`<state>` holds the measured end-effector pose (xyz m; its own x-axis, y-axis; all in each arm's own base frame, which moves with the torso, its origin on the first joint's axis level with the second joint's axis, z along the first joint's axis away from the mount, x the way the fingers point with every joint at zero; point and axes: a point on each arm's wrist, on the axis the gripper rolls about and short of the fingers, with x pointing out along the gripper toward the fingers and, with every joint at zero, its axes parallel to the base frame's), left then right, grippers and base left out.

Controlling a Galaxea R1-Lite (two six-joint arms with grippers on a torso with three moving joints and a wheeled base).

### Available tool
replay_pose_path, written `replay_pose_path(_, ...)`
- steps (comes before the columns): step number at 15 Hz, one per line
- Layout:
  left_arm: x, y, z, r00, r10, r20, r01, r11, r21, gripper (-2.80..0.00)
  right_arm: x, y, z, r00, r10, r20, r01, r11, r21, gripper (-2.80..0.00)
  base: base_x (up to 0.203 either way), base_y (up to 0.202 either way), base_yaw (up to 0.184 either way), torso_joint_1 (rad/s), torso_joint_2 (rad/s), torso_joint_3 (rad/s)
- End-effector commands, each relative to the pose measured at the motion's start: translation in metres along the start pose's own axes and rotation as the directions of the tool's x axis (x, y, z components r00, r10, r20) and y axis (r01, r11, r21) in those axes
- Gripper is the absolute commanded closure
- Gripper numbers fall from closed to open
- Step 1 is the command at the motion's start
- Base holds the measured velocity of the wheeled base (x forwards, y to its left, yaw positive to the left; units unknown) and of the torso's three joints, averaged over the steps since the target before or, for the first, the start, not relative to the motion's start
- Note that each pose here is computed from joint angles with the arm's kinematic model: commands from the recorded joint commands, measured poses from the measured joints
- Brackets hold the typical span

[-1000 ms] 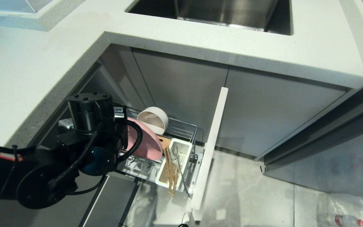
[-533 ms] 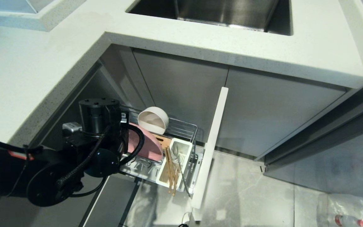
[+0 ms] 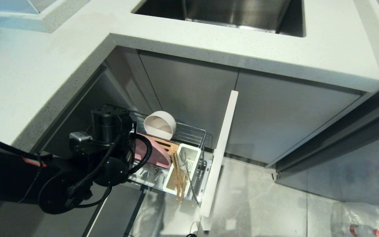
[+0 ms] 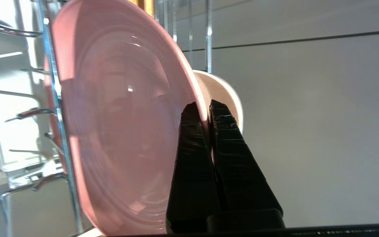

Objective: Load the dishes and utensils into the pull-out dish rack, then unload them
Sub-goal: Pick up the plate and place it in the cupboard

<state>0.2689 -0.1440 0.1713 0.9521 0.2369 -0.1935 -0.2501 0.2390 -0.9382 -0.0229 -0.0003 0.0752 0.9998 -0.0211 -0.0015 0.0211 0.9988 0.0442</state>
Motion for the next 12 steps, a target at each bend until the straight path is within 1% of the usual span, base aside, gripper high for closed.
replay_pose_path(1, 0.0049, 0.0047, -0.003, 1.0, 0.014, 0.008, -0.014, 1.0, 0.002, 0.0, 0.0002, 0.0, -0.0004, 1.0, -0.001, -0.003, 0.001, 1.0, 0.0, 0.0, 0.0, 0.0, 0.0, 0.0, 0.0, 0.0)
replay_pose_path(5, 0.0093, 0.0091, -0.0046, 0.999, 0.029, 0.014, -0.029, 1.0, 0.011, 0.0, 0.0002, 0.0, -0.0003, 1.0, 0.0, -0.002, 0.0, 1.0, 0.0, 0.0, 0.0, 0.0, 0.0, 0.0, 0.0, 0.0)
replay_pose_path(11, 0.0085, 0.0079, -0.0044, 1.0, 0.025, 0.013, -0.025, 1.0, 0.013, 0.0, 0.0002, 0.0, -0.0004, 1.0, 0.001, -0.002, -0.001, 1.0, 0.0, 0.0, 0.0, 0.0, 0.0, 0.0, 0.0, 0.0)
replay_pose_path(12, 0.0079, 0.0076, -0.0038, 1.0, 0.025, 0.014, -0.025, 1.0, 0.014, -2.8, 0.0002, 0.0, -0.0005, 1.0, 0.0, -0.003, 0.0, 1.0, 0.0, 0.0, 0.0, 0.0, 0.0, 0.0, 0.0, 0.0)
